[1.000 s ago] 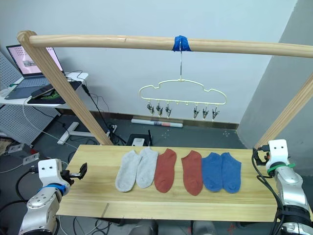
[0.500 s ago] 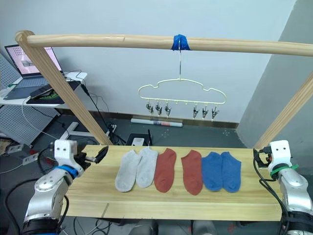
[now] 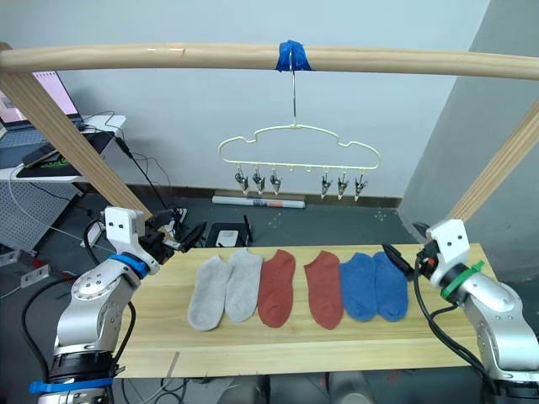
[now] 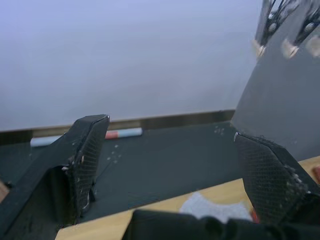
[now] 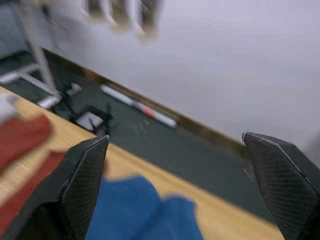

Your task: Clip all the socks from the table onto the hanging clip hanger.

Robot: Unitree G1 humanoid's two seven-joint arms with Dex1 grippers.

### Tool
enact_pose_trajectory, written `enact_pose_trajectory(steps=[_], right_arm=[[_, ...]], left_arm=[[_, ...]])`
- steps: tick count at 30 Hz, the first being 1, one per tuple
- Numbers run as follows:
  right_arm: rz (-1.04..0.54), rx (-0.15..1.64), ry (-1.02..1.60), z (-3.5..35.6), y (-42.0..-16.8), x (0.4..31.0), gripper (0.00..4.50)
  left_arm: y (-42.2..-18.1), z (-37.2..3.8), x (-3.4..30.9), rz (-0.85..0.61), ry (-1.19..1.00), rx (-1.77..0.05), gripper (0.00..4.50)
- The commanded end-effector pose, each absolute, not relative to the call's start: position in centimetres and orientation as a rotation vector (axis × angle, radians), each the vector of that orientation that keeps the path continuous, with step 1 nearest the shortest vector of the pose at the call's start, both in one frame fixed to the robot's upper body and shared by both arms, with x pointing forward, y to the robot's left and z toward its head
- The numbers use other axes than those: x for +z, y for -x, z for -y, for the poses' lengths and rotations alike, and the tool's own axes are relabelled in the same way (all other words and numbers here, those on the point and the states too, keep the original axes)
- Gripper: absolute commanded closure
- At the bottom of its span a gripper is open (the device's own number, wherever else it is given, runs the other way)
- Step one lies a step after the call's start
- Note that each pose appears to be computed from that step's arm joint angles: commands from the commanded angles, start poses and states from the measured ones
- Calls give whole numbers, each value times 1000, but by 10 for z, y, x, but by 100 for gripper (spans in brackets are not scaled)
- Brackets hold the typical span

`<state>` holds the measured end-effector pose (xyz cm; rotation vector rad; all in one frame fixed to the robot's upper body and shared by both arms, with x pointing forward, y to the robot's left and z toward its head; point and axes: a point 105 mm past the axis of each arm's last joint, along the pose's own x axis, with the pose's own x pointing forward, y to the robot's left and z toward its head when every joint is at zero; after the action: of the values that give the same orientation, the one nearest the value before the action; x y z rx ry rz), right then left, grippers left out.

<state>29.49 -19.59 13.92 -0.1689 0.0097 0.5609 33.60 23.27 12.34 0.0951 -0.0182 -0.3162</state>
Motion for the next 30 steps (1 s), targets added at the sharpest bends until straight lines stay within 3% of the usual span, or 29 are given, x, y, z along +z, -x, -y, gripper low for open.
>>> enact_pose_trajectory(steps=[1,4,8,22,28,30], right_arm=[[86,684,134,165,-288,170,0],[121,750,133,146,-285,181,0],[276,928,120,98,-280,219,0],[340,1058,127,58,-271,225,0],[347,1070,129,56,-273,230,0],[347,1074,129,55,-272,230,0]], left_arm=[[-336,-218,148,111,-95,-348,2],[-336,-213,152,127,-87,-346,2],[-346,-186,173,227,-65,-337,2],[-365,-161,186,297,-54,-388,2],[-371,-162,186,309,-57,-372,169],[-371,-161,186,312,-53,-374,169]])
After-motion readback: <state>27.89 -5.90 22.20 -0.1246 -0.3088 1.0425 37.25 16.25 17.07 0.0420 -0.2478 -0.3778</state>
